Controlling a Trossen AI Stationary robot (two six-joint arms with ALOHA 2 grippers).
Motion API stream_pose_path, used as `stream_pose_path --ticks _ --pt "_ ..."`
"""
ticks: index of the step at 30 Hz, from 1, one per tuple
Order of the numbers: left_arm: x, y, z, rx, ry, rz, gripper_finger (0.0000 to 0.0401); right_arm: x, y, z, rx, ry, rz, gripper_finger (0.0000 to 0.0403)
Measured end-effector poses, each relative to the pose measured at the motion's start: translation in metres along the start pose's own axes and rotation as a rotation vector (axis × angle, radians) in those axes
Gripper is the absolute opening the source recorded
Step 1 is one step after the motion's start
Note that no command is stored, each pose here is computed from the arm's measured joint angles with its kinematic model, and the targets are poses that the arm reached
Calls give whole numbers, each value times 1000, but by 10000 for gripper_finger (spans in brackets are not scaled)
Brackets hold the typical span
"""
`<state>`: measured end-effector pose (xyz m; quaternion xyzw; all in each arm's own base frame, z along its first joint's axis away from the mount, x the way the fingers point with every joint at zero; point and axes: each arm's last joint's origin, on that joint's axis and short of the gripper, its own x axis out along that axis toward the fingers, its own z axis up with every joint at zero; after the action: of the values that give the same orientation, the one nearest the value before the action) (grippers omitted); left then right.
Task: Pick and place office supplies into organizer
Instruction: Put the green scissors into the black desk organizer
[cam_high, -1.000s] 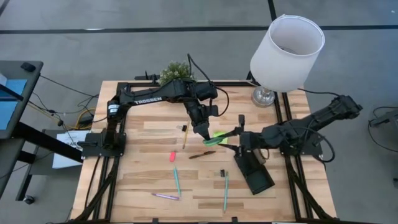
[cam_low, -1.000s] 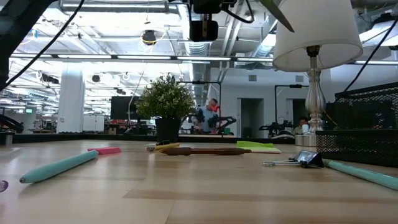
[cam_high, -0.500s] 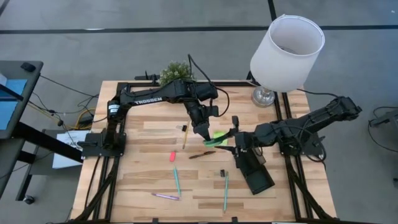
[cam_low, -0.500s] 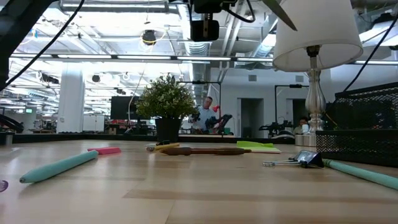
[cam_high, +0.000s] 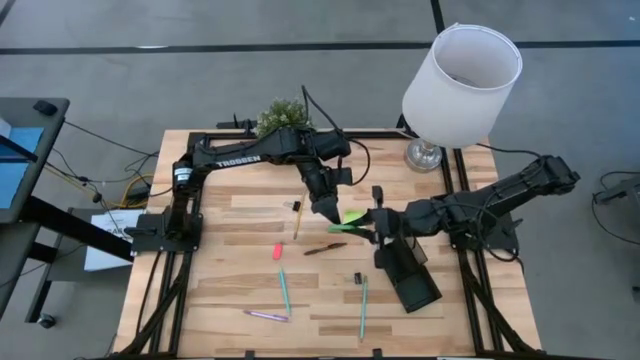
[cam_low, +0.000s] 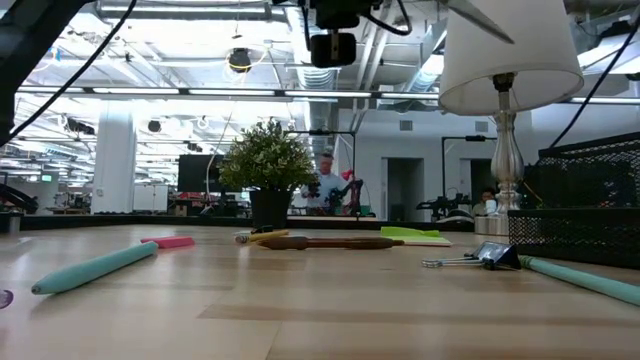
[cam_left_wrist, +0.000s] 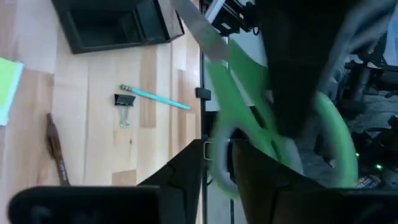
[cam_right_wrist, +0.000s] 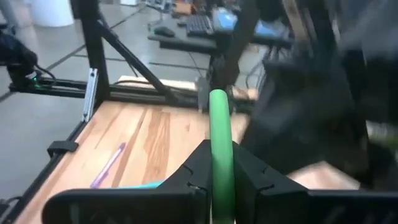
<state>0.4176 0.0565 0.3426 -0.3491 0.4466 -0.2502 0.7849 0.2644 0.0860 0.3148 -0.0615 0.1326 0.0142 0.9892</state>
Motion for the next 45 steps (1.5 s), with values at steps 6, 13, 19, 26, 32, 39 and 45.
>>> stream_pose_path --ticks 6,13,19,26,32,39,45 --pt "-11 -12 6 40 -47 31 113 -7 14 -1 142 -2 -140 22" --pt "-41 -45 14 94 -143 49 115 -58 51 -6 185 -130 -605 24" --pt "-63 -73 18 284 -278 41 112 -88 82 -50 256 -233 -684 22" --pt "-72 -83 15 343 -316 69 112 -79 71 -99 180 -200 -732 22" --pt "-71 -81 14 306 -305 85 112 -73 57 -133 182 -193 -779 22" --pt "-71 -79 12 276 -301 134 112 -72 51 -152 179 -189 -795 22" --pt "-71 -77 12 263 -318 190 112 -66 59 -162 180 -190 -779 28"
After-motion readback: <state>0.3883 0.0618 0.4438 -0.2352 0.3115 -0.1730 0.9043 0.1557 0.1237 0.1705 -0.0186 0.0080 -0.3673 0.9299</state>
